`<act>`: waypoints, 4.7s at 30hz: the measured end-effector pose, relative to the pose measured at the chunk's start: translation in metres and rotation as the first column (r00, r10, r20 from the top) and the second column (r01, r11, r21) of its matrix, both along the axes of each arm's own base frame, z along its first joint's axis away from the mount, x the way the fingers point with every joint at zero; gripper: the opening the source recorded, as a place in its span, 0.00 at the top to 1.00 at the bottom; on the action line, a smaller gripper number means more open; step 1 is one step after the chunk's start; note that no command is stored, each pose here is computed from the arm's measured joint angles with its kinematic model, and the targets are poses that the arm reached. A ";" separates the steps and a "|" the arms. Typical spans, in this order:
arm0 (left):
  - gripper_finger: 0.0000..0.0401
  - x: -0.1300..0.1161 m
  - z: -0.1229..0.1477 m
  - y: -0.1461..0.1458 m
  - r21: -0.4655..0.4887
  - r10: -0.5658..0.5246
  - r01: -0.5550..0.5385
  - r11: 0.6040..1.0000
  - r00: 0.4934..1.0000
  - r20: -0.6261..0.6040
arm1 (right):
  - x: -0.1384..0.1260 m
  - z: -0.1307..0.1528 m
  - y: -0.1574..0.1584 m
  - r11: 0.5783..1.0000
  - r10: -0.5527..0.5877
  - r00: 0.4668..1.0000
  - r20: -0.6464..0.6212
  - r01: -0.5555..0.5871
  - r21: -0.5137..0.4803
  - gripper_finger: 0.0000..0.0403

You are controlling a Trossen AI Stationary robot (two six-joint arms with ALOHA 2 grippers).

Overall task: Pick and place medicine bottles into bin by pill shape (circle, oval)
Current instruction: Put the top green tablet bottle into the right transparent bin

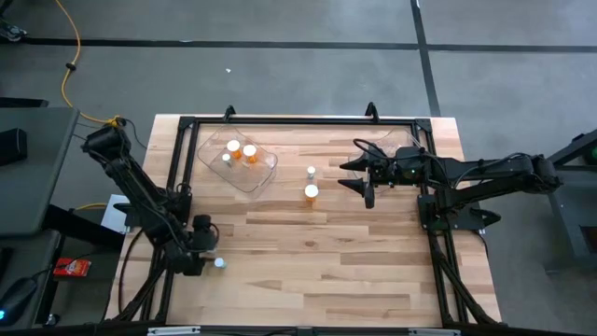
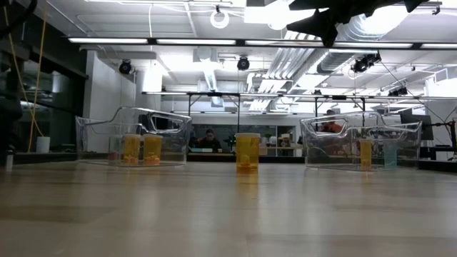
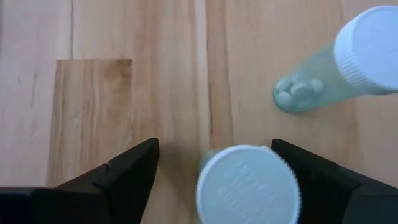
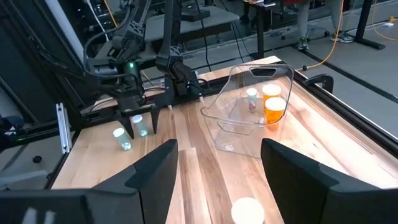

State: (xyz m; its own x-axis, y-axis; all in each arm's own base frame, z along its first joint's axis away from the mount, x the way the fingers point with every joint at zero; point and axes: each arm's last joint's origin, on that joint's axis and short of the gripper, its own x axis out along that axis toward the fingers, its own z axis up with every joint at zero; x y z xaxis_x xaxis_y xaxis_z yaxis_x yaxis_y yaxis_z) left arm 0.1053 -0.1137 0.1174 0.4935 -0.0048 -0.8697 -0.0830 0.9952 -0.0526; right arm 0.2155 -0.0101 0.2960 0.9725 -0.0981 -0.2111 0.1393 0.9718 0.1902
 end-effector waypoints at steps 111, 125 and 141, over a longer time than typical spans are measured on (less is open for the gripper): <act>0.77 -0.010 0.062 -0.004 -0.143 0.047 -0.023 0.990 0.984 0.171 | 0.001 0.009 -0.001 0.994 -0.063 0.993 0.103 0.054 0.090 0.44; 0.77 0.033 0.156 0.055 0.142 -0.041 0.006 0.990 0.967 0.250 | 0.011 0.000 -0.001 0.997 -0.053 0.997 0.059 0.049 0.061 0.44; 0.77 0.175 0.151 0.138 0.116 0.045 -0.079 0.990 0.962 0.270 | 0.073 -0.023 0.027 0.990 0.047 0.997 0.063 -0.038 -0.138 0.44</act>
